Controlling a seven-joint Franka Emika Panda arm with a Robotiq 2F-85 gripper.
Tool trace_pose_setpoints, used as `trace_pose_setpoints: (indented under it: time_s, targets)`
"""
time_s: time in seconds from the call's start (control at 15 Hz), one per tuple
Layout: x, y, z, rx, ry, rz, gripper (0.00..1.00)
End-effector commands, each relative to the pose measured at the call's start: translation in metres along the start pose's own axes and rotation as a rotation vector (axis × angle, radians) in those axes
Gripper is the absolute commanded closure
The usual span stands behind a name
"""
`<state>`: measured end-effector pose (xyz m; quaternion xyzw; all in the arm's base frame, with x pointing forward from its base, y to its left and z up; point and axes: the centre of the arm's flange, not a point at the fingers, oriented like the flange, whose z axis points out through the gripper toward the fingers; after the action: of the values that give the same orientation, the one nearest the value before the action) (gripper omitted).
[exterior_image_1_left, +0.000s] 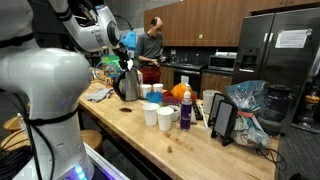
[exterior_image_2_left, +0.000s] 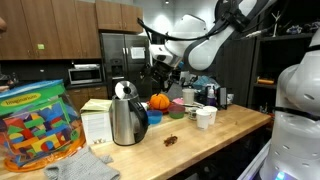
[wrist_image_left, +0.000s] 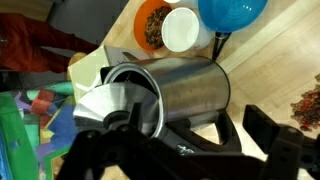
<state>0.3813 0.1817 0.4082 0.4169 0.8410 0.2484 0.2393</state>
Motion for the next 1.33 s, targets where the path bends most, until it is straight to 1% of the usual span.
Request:
trace_pose_setpoints:
  time_s: [0.0, 0.2, 0.33, 0.6, 0.73, 0.87, 1.27]
  targets:
    - [0.005, 0.022, -0.003, -0.028, 0.000, -0.075, 0.00]
    - [0.009, 0.034, -0.003, -0.039, 0.053, -0.133, 0.00]
    - [0.015, 0.040, 0.004, -0.057, 0.077, -0.159, 0.00]
    - [0.016, 0.053, 0.018, -0.090, 0.033, -0.128, 0.00]
    - [0.011, 0.062, 0.022, -0.081, 0.009, -0.120, 0.00]
    - [0.006, 0.068, 0.024, -0.068, 0.006, -0.112, 0.00]
    - [0.008, 0.088, 0.030, -0.087, -0.007, -0.081, 0.00]
